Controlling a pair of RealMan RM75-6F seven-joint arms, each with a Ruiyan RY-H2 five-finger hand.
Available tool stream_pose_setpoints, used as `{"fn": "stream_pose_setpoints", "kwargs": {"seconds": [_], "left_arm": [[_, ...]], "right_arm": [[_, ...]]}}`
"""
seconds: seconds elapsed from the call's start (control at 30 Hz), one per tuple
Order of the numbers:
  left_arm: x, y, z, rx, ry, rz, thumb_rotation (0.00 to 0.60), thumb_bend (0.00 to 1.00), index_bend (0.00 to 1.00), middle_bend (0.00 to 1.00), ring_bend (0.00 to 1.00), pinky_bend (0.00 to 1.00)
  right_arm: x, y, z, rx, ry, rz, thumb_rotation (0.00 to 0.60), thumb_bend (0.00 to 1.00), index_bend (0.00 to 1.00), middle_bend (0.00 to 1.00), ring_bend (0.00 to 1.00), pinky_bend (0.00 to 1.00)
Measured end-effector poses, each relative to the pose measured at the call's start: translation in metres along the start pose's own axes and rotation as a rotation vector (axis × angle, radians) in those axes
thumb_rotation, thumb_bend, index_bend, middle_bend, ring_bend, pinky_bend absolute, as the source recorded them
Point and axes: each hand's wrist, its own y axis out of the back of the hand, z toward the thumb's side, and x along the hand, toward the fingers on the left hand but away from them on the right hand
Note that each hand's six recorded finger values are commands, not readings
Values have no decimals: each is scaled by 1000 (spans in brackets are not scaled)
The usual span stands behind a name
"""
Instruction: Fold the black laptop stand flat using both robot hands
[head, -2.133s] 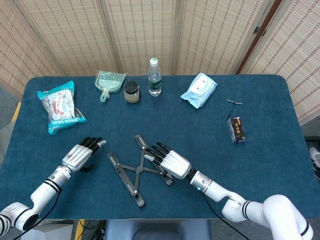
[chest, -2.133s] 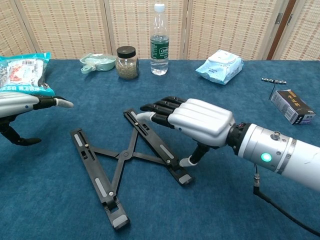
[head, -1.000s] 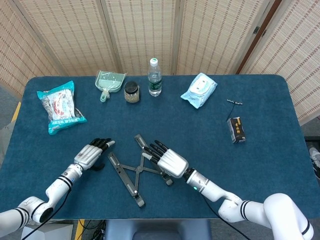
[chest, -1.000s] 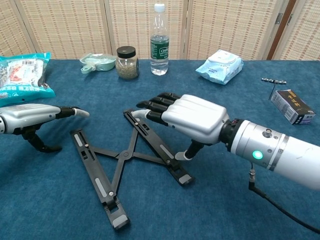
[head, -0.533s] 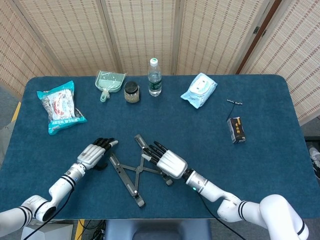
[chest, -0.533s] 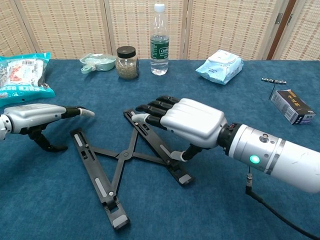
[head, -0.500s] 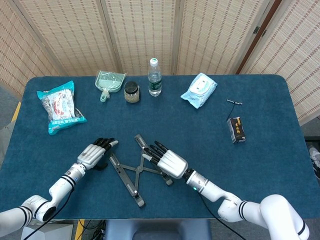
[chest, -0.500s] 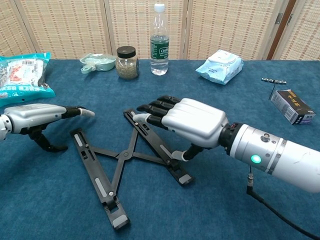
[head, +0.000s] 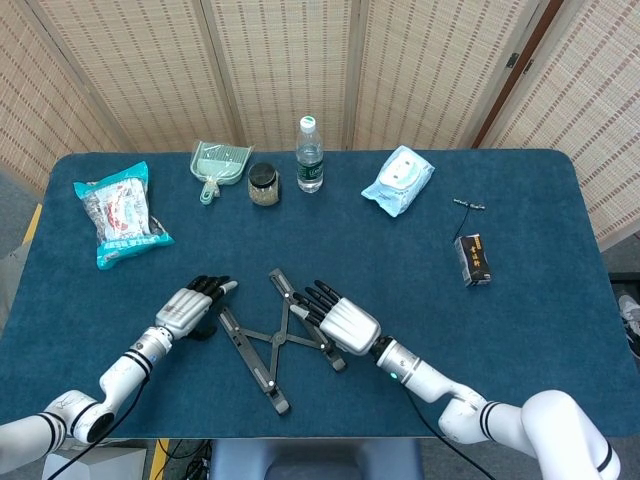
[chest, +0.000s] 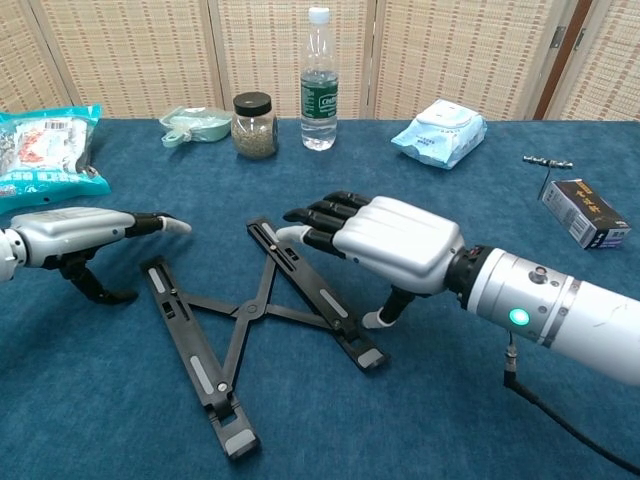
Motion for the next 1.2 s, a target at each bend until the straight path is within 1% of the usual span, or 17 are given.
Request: {"fn": "stream_pose_setpoints", "kwargs": {"seconds": [0.7, 1.0, 1.2], "left_arm": [[10, 3, 16, -10, -37, 9, 600, 333, 0, 0, 0, 0], [13, 4, 19, -15, -42, 6, 600, 333, 0, 0, 0, 0], [16, 2, 26, -11, -61, -1, 600, 332, 0, 0, 0, 0]], "right_arm": [[-7, 3, 15, 9, 6, -92, 600, 0, 0, 0, 0, 0], [-9, 2, 18, 8, 9, -108, 600, 0, 0, 0, 0, 0], [-12, 4, 21, 7, 13, -131, 600, 0, 0, 0, 0, 0]]}}
